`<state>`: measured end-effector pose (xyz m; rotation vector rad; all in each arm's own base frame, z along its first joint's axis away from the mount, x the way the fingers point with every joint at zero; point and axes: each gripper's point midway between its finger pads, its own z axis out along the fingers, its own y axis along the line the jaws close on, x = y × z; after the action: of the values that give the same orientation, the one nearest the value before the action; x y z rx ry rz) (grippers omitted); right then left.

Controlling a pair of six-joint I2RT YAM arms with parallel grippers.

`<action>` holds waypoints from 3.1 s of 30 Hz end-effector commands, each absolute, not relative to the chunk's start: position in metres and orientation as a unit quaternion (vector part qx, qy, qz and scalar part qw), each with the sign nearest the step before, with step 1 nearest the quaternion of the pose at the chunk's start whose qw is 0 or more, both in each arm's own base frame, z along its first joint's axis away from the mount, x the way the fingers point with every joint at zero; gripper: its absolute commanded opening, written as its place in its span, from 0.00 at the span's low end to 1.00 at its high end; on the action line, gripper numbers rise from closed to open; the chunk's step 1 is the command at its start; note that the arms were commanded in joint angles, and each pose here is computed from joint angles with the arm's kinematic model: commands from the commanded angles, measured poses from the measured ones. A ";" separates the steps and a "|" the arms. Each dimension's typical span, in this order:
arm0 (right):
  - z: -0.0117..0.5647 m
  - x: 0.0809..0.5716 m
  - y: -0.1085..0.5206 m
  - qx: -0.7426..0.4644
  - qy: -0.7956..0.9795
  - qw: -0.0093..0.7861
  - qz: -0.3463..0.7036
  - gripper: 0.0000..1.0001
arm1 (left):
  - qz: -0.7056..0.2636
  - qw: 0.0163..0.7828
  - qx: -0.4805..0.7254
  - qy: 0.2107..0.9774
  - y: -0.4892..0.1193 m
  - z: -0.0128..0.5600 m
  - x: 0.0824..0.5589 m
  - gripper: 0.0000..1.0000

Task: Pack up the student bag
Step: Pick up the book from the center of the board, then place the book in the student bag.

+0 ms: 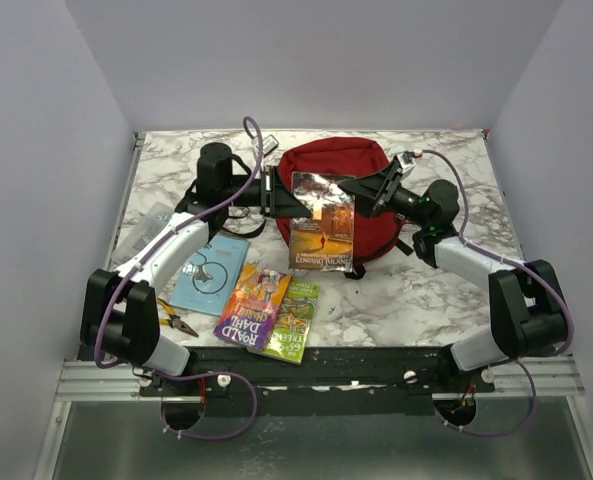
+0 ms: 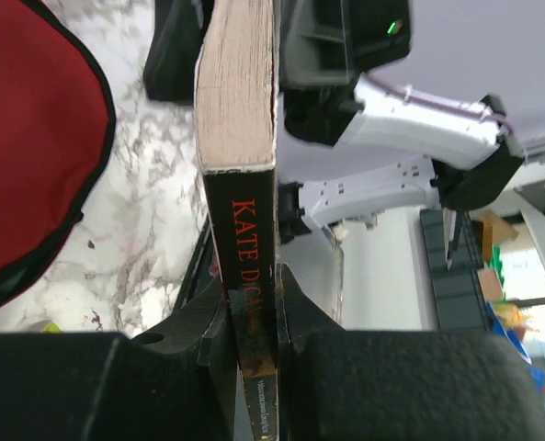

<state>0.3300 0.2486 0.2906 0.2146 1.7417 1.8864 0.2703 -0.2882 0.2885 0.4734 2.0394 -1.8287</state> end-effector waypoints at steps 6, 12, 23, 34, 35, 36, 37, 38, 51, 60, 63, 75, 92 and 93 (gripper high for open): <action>0.256 0.301 0.296 0.139 0.642 0.299 0.693 1.00 | -0.699 0.291 0.121 0.642 -0.233 0.346 0.291 0.00; 0.247 0.271 0.321 0.161 0.614 0.324 0.701 1.00 | -0.752 0.334 0.041 0.567 -0.184 0.363 0.315 0.00; 0.287 0.253 0.363 0.169 0.514 0.356 0.762 1.00 | -0.755 0.362 -0.023 0.546 -0.168 0.352 0.325 0.00; 0.307 0.274 0.368 0.202 0.500 0.382 0.751 0.61 | -0.746 0.397 -0.055 0.533 -0.161 0.346 0.323 0.00; 0.309 0.274 0.368 0.203 0.499 0.381 0.751 0.50 | -0.743 0.400 -0.055 0.533 -0.161 0.346 0.323 0.00; 0.310 0.275 0.369 0.205 0.501 0.379 0.751 0.42 | -0.739 0.404 -0.055 0.536 -0.161 0.345 0.324 0.00; 0.311 0.276 0.370 0.206 0.504 0.377 0.749 0.39 | -0.735 0.406 -0.056 0.540 -0.161 0.344 0.324 0.00; 0.311 0.276 0.372 0.207 0.510 0.376 0.745 0.33 | -0.730 0.406 -0.063 0.546 -0.161 0.341 0.326 0.00; 0.310 0.289 0.335 0.248 0.558 0.462 0.642 0.01 | -0.705 0.390 -0.039 0.591 -0.174 0.338 0.328 0.32; 0.243 0.328 0.154 0.291 0.735 0.589 0.168 0.01 | -0.619 0.342 -0.057 0.705 -0.193 0.287 0.343 0.71; 0.228 0.320 0.090 0.300 0.746 0.586 0.095 0.01 | -0.601 0.310 -0.030 0.736 -0.217 0.273 0.337 0.71; 0.205 0.280 0.040 0.246 0.789 0.563 -0.024 0.01 | -0.351 0.326 0.242 0.844 -0.324 0.194 0.290 0.73; 0.237 0.247 0.020 0.268 0.760 0.592 0.010 0.01 | -0.207 0.280 0.426 0.835 -0.418 0.101 0.293 0.80; 0.240 0.245 0.019 0.270 0.758 0.593 0.013 0.01 | -0.220 0.269 0.432 0.832 -0.422 0.099 0.289 0.80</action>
<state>0.2529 0.0338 0.2107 0.5970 1.8383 0.0479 0.2892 -0.4129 0.0988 1.0822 2.2505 -0.5615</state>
